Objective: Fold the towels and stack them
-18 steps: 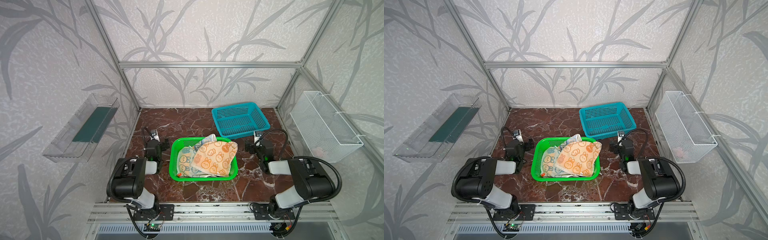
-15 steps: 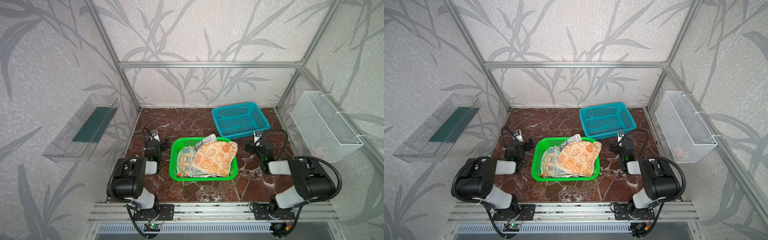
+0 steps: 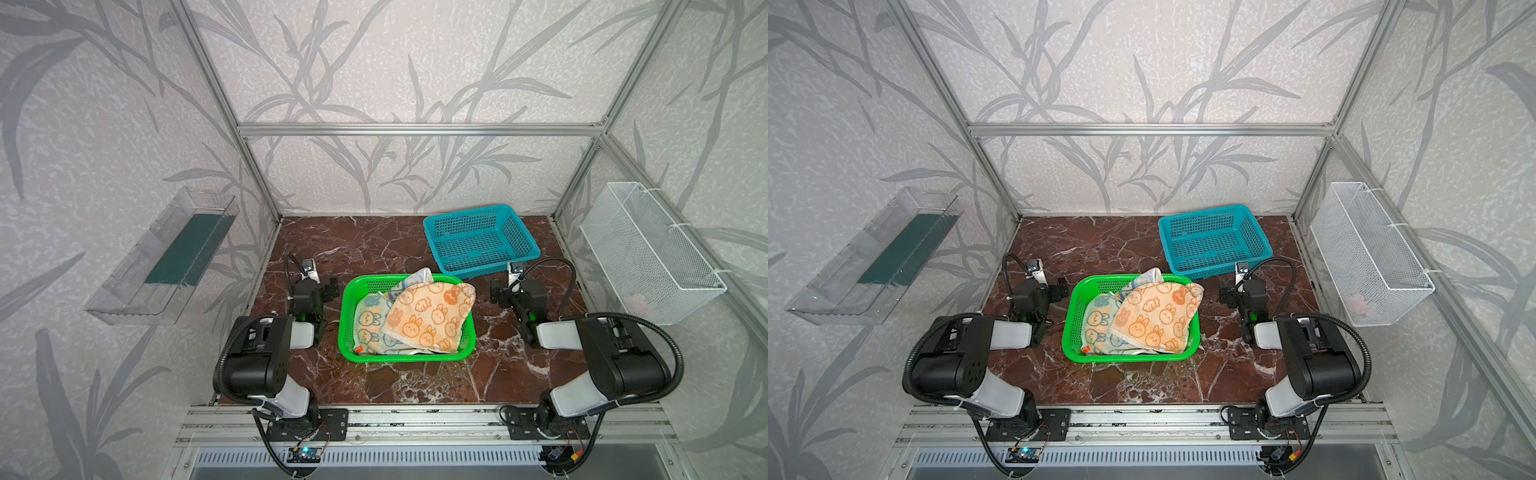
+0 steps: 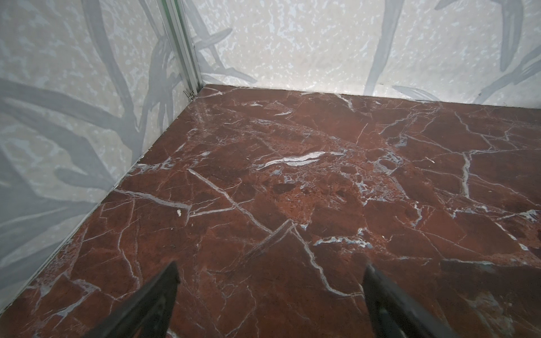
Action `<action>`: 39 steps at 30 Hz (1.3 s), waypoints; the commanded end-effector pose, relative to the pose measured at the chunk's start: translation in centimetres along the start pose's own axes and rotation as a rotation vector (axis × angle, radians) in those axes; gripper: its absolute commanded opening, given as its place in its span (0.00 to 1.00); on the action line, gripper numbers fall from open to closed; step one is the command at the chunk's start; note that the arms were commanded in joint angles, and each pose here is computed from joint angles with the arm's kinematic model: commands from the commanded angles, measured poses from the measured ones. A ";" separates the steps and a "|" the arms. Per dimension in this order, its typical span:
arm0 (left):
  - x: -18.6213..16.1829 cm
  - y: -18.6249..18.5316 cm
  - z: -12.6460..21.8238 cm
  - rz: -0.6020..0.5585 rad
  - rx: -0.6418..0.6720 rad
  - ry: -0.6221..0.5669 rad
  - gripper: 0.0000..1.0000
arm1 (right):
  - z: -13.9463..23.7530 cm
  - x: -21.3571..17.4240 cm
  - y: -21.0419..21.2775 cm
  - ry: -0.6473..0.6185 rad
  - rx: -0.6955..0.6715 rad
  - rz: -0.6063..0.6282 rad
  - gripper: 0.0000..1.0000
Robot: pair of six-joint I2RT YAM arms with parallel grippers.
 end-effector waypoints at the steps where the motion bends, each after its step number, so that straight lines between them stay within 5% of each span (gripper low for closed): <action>1: 0.1 -0.3 0.0 -0.009 -0.015 -0.010 0.99 | -0.1 1.4 -0.3 -0.043 -0.005 0.000 0.99; 20: 0.3 0.2 0.2 -0.001 0.034 -0.019 0.99 | -0.1 1.4 -0.4 -0.043 -0.010 -0.002 0.99; 23: 1.1 0.5 0.5 0.009 0.062 -0.029 0.99 | 0.8 1.8 -2.2 -0.063 -0.136 -0.069 0.99; 27: 2.2 1.0 1.6 0.009 0.104 -0.030 0.99 | 1.4 2.7 -2.6 0.000 -0.140 -0.052 0.99; 32: 4.1 3.0 3.6 0.070 0.263 -0.050 0.99 | 3.1 4.4 -3.7 0.026 -0.192 -0.080 0.99; 39: 6.9 5.3 7.7 0.167 0.483 -0.005 0.99 | 4.7 5.7 -2.7 0.104 -0.084 -0.210 0.99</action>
Point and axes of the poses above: each gripper's point midway between its finger pads, its own z axis back along the fingers, its own y axis along the line the jaws close on, x = y × z, the point moved 4 cm from there along z, back along the fingers, and after that the axes turned 7 degrees about z, right-handed, at the moved point
